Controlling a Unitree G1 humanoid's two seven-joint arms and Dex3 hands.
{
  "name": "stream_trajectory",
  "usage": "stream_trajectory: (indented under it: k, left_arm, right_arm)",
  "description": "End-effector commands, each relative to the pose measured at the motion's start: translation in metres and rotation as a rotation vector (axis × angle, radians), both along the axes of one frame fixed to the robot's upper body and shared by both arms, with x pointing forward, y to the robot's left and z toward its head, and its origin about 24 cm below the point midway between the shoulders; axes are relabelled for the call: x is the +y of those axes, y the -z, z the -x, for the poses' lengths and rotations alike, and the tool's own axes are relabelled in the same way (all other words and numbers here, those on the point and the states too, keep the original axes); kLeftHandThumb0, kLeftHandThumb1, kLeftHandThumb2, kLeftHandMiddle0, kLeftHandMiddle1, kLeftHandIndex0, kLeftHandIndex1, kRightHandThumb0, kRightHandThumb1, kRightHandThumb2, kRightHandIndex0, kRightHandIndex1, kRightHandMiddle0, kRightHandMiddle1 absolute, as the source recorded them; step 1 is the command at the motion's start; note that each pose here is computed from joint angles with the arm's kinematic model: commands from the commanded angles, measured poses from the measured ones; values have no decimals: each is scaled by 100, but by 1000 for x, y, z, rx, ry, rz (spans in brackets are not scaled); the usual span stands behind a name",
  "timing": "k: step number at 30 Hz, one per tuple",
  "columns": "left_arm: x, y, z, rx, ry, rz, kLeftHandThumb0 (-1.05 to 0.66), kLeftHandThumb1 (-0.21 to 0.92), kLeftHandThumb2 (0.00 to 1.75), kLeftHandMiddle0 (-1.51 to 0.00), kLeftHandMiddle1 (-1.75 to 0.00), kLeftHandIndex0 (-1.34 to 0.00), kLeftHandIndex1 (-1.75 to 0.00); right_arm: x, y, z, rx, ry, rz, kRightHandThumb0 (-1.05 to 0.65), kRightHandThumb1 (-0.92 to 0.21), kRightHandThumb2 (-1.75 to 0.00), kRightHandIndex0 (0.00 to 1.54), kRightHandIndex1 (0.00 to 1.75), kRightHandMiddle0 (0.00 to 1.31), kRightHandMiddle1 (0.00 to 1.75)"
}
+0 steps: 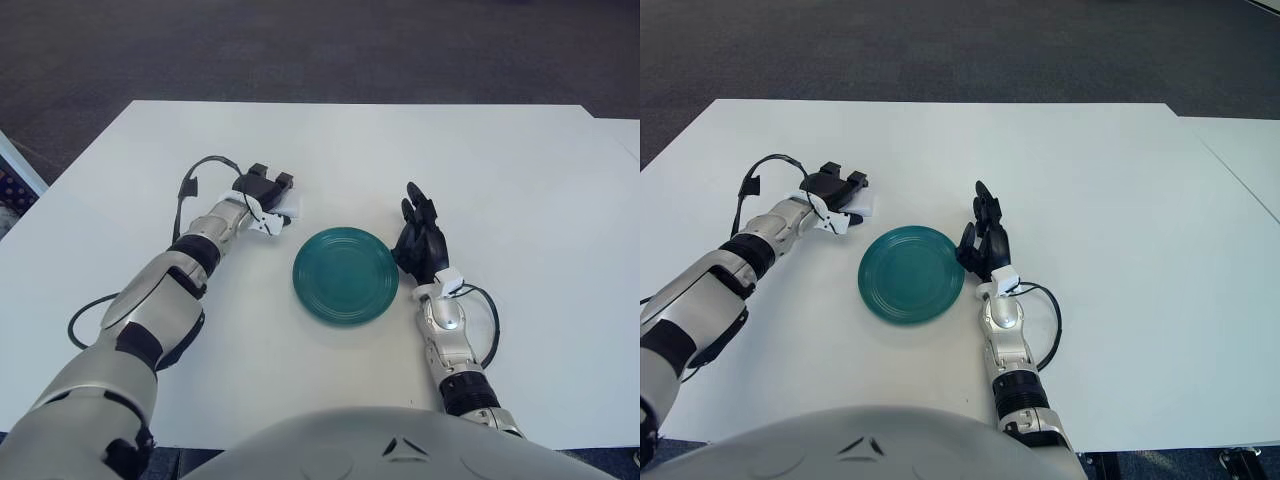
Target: Put the charger into the plate.
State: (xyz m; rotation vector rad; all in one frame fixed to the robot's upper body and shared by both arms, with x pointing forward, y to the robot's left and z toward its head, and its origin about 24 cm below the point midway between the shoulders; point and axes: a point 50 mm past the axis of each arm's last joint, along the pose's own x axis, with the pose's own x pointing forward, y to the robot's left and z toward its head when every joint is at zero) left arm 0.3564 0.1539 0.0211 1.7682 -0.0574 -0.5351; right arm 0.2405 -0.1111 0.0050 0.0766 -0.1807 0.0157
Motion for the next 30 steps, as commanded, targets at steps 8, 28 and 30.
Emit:
stream_trajectory:
  k: [8,28,30]
  left_arm:
    - [16,22,11,38,0,-168,-67,92,55,-59,-175,-46,-172]
    - [14,9,4,-31,-75,25,-41,58,98,-94,-175,-42,-175]
    - [15,0,0,-53,-86,79,-41,57,99,-98,-175,-42,-175]
  right_arm:
    - [-2,66,54,324,78,-31,-80,-92,-98,7,0,0,25]
    - [-1,63,52,298,86,-25,-81,-92,-102,8,0,0,28]
    - [0,62,52,290,83,-36,-80,-92,-102,8,0,0,27]
